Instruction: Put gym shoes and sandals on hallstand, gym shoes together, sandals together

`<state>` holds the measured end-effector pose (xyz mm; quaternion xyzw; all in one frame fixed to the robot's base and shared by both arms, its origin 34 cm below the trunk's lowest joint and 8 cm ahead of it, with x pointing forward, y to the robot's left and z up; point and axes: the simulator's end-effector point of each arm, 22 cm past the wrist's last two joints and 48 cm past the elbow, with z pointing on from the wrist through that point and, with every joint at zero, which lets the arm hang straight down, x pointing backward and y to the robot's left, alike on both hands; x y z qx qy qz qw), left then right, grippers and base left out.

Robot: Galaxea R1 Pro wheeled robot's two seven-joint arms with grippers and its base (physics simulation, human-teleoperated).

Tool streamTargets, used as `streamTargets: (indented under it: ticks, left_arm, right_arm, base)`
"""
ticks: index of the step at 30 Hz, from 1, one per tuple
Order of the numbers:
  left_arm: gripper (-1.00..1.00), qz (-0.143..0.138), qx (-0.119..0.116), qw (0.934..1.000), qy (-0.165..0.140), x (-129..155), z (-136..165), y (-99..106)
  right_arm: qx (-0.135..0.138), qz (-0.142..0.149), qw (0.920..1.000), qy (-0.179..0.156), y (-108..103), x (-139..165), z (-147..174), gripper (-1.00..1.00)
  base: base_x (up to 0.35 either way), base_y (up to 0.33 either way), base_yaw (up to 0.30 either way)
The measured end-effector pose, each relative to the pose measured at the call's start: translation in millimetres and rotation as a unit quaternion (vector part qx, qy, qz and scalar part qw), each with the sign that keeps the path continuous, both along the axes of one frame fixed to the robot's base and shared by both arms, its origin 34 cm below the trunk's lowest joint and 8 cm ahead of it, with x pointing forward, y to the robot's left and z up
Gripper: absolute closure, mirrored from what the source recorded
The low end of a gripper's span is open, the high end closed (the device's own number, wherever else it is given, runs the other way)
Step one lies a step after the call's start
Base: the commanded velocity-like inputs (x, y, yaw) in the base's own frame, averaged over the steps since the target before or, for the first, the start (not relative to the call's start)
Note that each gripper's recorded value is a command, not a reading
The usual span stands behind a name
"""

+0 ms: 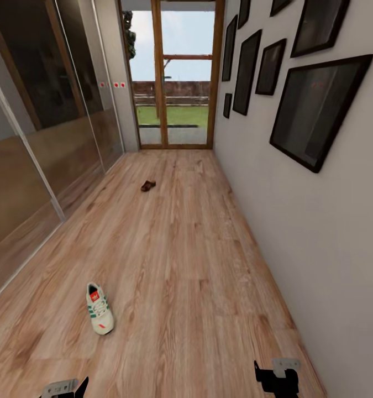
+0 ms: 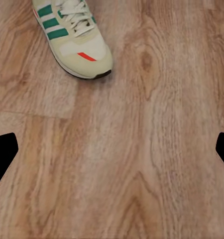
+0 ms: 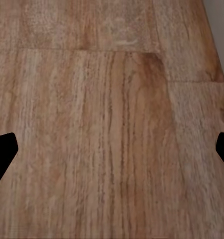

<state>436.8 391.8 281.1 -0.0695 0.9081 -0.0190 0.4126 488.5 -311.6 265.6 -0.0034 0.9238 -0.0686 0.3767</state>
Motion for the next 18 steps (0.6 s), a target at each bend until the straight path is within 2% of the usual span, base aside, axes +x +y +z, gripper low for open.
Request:
streamTargets:
  ticks: [18]
  left_arm:
    - [-1.0,0.0,0.0,1.0,0.0,0.2,0.1,0.0]
  right_arm:
    - [0.0,0.0,1.0,0.0,0.0,0.1,0.1,-1.0]
  base:
    - [0.337,0.0,0.0]
